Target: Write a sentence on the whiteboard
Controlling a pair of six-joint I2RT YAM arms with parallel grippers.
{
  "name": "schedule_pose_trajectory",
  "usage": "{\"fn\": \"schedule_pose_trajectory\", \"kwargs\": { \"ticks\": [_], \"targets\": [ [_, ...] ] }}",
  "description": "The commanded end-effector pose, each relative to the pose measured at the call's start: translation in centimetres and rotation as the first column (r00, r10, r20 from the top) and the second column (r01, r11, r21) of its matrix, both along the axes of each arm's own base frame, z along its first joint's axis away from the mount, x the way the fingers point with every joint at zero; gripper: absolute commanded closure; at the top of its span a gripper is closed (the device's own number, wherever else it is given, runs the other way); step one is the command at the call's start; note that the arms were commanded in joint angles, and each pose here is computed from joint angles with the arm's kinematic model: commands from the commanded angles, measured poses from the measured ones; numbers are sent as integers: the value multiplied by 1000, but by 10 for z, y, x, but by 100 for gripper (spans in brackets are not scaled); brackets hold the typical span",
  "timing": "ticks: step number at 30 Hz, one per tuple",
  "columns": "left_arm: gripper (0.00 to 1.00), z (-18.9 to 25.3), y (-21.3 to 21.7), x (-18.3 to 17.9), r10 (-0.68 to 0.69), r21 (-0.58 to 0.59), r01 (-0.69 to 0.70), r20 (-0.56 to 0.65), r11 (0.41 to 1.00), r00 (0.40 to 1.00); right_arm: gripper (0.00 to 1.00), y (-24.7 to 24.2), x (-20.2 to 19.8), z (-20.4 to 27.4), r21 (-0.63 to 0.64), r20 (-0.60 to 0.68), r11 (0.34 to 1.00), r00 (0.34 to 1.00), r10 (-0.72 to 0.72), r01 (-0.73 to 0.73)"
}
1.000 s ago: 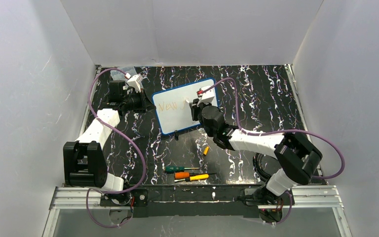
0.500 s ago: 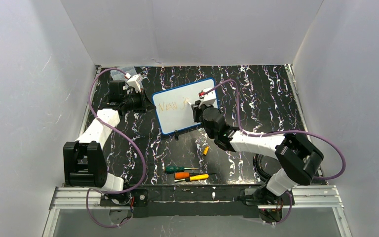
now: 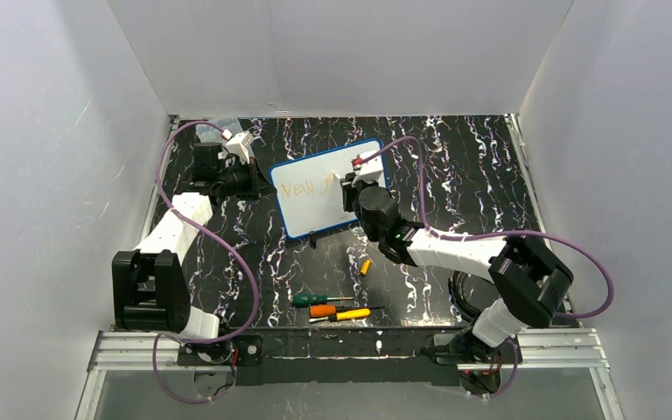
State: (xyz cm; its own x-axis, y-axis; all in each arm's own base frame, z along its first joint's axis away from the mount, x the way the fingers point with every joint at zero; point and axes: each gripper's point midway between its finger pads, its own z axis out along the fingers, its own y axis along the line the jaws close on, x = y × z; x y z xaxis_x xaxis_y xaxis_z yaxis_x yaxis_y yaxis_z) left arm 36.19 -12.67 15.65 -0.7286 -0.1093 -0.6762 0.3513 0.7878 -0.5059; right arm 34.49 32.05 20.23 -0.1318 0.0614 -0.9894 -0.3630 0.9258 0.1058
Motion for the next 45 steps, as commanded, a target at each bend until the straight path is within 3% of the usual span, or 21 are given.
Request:
{"fn": "schedule_pose_trajectory", "kwargs": {
  "ticks": [1,16,37,45],
  "targets": [
    [100,24,-4,-5,-25,-18,26,59,1000,998,99,1,8,26,47,54,999,998,-25,22],
    [100,24,-4,-5,-24,-19,25,61,1000,998,99,-2,9,26,57,63,998,997,-41,37],
    [100,24,-5,-6,-27,-21,28,62,999,998,99,-23,-6,-27,-35,-38,998,998,-57,55],
    [100,24,-4,-5,-23,-18,24,63,1000,998,99,-20,-6,1,19,8,999,999,-45,44]
  ]
}}
